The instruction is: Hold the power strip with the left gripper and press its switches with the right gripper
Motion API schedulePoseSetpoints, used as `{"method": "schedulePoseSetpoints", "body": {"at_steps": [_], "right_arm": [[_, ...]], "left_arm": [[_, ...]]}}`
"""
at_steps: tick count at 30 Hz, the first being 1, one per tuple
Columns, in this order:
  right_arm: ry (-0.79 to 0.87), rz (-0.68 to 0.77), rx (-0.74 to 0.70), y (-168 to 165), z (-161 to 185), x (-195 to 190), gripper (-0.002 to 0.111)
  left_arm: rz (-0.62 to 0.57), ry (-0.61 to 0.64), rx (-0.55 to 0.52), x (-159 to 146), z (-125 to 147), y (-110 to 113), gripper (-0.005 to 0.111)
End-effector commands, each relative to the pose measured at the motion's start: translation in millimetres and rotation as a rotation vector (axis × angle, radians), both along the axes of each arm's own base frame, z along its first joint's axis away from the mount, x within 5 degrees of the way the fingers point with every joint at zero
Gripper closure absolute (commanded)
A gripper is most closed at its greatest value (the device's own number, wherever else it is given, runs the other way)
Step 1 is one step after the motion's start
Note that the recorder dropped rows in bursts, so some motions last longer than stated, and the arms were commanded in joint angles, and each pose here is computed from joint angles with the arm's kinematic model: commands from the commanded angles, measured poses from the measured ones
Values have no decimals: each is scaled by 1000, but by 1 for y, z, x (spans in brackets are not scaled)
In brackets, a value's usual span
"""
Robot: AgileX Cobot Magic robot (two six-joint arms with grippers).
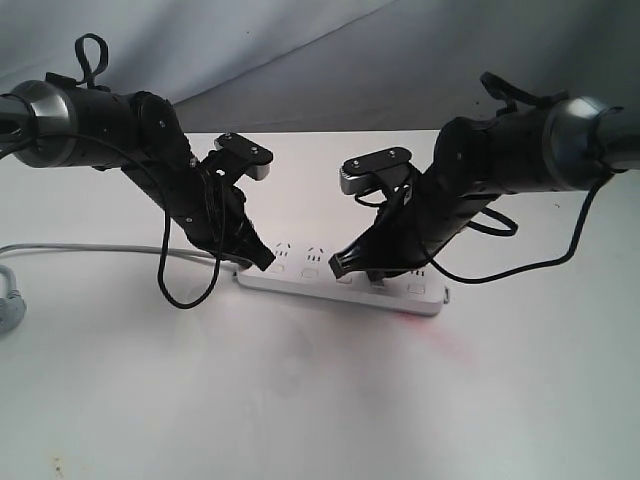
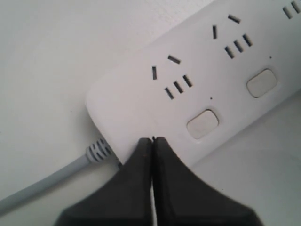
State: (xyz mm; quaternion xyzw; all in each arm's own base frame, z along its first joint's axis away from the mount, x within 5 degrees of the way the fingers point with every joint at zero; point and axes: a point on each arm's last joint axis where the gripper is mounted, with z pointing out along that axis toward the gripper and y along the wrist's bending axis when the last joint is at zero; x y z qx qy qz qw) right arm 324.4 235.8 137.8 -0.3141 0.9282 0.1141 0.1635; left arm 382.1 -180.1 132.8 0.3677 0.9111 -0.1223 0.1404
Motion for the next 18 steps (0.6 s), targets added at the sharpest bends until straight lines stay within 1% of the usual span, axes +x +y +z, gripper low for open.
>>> {"method": "schedulePoseSetpoints", "body": {"at_steps": [1, 6, 10, 12, 14, 18], "right_arm": [[43, 16, -53, -3, -3, -5, 108], [-8, 20, -39, -3, 5, -2, 108], [-85, 15, 11, -2, 30, -2, 108], [-70, 18, 6, -3, 32, -4, 108], [-15, 17, -19, -4, 28, -8, 108], [-7, 19, -24, -5, 27, -9, 108]], "left_arm": [[-1, 7, -1, -1, -1, -3, 107], [-1, 7, -1, -1, -1, -3, 107], [0, 5, -2, 0, -1, -3, 107], [0, 7, -1, 0, -2, -3, 107], [0, 7, -1, 0, -2, -3, 107], [-1, 8, -1, -1, -1, -3, 107]]}}
